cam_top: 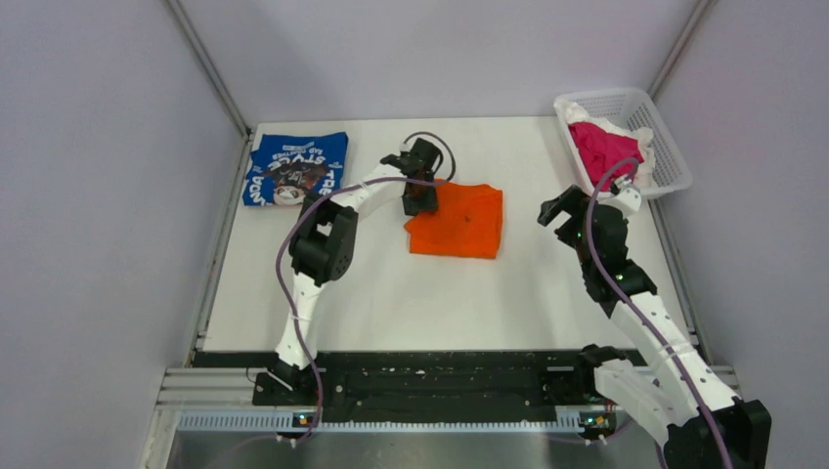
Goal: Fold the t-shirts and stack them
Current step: Put the neatly folded tshirt into the corner of the board with the left arm
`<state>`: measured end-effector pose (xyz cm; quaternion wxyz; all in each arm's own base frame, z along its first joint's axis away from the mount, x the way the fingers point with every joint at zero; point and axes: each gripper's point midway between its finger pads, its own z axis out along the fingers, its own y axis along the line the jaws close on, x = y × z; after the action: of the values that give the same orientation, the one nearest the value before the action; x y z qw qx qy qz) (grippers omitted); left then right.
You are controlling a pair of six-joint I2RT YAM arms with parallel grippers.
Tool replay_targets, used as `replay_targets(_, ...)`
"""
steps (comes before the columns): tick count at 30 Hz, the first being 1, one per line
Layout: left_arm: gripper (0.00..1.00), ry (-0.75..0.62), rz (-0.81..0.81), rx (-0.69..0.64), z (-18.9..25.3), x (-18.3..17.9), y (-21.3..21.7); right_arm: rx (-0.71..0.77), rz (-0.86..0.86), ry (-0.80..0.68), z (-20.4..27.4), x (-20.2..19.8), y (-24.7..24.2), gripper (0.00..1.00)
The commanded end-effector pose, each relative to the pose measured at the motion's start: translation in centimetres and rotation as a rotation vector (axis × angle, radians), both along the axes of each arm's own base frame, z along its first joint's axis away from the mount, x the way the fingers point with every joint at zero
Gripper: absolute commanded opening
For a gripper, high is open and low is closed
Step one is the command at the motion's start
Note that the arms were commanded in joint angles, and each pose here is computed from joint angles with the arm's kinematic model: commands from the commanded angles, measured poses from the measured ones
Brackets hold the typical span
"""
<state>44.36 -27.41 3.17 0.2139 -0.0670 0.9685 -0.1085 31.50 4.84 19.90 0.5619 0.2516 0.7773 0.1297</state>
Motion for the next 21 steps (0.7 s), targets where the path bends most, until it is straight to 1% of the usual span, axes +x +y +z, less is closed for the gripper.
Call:
replay_targets(1,0.41,0.088,0.035,0.197,-4.5,-1.7,1.5,-0.006,0.001,-0.043,0.9,0.4,-0.3,0.99)
replay_targets(3,0.32,0.075,0.037,0.247,-4.6,-1.3,1.5,-0.013,-0.005,-0.047,0.8,0.4,-0.5,0.99)
replay_targets(5,0.17,0.072,0.032,0.26,-4.4,-1.0,1.3,-0.021,-0.004,-0.048,0.6,0.4,-0.6,0.99)
replay_targets(6,0.06,0.073,0.027,0.263,-4.4,-0.9,1.3,-0.021,-0.005,-0.048,0.6,0.4,-0.7,0.99)
replay_targets(7,0.0,0.065,0.029,0.269,-4.1,-0.6,1.3,-0.025,-0.004,-0.048,0.6,0.4,-0.7,0.99)
replay_targets(10,0.0,0.0,0.034,0.32,-1.7,0.5,2.2,-0.033,-0.003,-0.048,0.4,0.4,-0.8,0.99)
replay_targets(14,0.0,-0.173,0.06,0.433,3.7,2.8,4.6,-0.04,0.008,-0.051,0.2,0.4,-0.7,0.99)
replay_targets(18,0.0,-0.335,0.066,0.61,8.9,4.6,7.7,-0.045,0.014,-0.057,0.3,0.4,-0.7,0.99)
replay_targets(21,0.0,-0.42,0.09,0.77,11.8,5.8,10.5,-0.049,0.021,-0.06,0.2,0.5,-0.6,0.99)
